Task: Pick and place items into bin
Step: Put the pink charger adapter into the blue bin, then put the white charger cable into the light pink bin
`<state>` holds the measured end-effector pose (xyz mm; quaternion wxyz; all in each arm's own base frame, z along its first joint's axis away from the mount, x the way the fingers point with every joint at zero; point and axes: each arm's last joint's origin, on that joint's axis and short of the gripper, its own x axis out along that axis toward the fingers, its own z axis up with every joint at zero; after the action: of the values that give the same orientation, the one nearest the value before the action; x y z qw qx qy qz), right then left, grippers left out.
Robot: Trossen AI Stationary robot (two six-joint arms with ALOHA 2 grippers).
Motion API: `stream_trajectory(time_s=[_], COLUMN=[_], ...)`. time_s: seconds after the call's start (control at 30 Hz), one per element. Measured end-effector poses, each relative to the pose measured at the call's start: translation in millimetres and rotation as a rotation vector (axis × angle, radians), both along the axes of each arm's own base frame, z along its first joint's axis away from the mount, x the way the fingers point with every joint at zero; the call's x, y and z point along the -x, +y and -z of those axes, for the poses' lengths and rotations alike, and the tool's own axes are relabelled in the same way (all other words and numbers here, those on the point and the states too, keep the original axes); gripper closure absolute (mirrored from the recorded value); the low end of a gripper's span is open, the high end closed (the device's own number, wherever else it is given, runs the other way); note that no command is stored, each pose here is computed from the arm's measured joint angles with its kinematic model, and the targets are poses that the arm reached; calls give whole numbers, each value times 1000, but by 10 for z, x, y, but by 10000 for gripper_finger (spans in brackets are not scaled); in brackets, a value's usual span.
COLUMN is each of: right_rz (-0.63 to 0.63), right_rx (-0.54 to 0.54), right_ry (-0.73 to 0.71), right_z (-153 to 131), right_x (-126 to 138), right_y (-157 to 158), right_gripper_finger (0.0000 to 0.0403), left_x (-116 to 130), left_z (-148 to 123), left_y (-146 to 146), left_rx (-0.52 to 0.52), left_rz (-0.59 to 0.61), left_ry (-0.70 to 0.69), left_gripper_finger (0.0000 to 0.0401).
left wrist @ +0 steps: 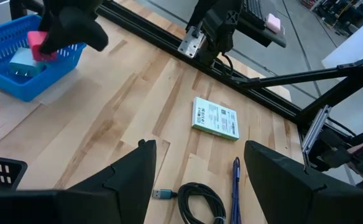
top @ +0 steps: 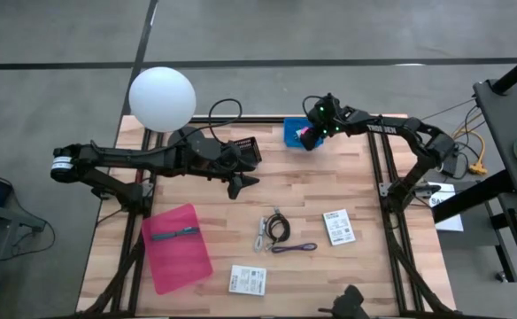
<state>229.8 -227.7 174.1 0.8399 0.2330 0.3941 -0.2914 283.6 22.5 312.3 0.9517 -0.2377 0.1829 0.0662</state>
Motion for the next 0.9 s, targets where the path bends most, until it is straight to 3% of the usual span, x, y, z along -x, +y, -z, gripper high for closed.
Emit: stream_trajectory(time_s=[0.9], right_rz=[-41], right_rx=[-25], right_ry=[17], right_z=[-20], right_x=[30], right_y=[43], right_gripper_finger=[189], left_x=[0], left_z=[0], left_y=[-2], left_rx=[-1], left_rz=[1], left_ry=[0], left_gripper_finger=[173])
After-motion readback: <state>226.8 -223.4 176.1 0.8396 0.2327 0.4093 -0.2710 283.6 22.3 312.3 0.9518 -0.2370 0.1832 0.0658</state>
